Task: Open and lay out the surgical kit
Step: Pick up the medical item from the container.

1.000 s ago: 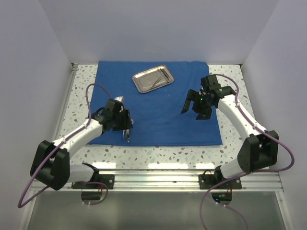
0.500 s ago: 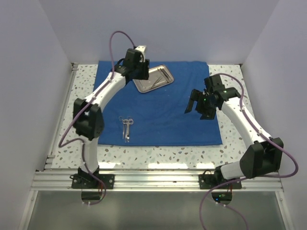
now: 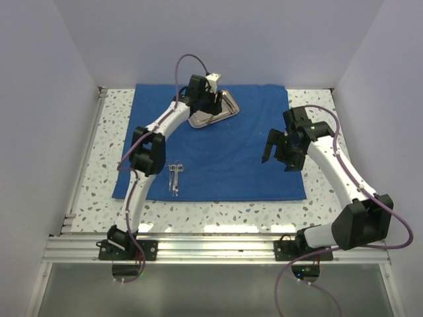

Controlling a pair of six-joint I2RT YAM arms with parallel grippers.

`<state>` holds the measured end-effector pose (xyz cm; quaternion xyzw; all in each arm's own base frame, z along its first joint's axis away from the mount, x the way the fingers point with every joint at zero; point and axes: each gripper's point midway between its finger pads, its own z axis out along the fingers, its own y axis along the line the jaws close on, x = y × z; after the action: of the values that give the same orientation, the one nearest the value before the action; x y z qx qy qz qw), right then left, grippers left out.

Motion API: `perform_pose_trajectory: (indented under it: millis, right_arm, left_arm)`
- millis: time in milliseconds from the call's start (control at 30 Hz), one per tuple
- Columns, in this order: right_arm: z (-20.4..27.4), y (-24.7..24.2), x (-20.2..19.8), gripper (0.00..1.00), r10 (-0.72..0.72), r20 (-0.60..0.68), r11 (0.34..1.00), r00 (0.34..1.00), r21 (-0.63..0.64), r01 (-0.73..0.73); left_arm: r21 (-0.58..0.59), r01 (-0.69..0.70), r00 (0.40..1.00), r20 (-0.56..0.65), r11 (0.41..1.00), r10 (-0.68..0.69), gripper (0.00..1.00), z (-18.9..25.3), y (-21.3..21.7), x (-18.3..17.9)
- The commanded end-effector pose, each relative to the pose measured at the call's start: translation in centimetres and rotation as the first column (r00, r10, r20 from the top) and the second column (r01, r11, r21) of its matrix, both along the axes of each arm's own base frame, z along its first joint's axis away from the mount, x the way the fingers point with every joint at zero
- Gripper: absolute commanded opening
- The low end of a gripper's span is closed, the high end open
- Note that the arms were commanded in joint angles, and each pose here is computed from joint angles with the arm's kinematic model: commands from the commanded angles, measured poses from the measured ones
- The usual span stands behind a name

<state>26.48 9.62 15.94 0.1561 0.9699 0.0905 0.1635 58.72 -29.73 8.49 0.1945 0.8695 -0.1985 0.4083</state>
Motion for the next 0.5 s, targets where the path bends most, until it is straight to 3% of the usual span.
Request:
perform_pose_trajectory:
  millis: [0, 467]
  right_arm:
    - [-0.5, -0.7, -0.5, 0.91, -0.037, -0.034, 0.999, 0.999, -0.034, 0.036]
    - [-2.0, -0.8, -1.1, 0.91, -0.068, -0.065, 0.997, 0.996, -0.032, 0.066]
  left_arm:
    - [-0.064, 0.093, 0.985, 0.152, 0.994, -0.082, 0.63, 3.2, -2.6, 1.9]
    - [0.052, -0.01, 0.999, 0.039, 0.999, 0.008, 0.64, -4.9, -0.5, 2.0]
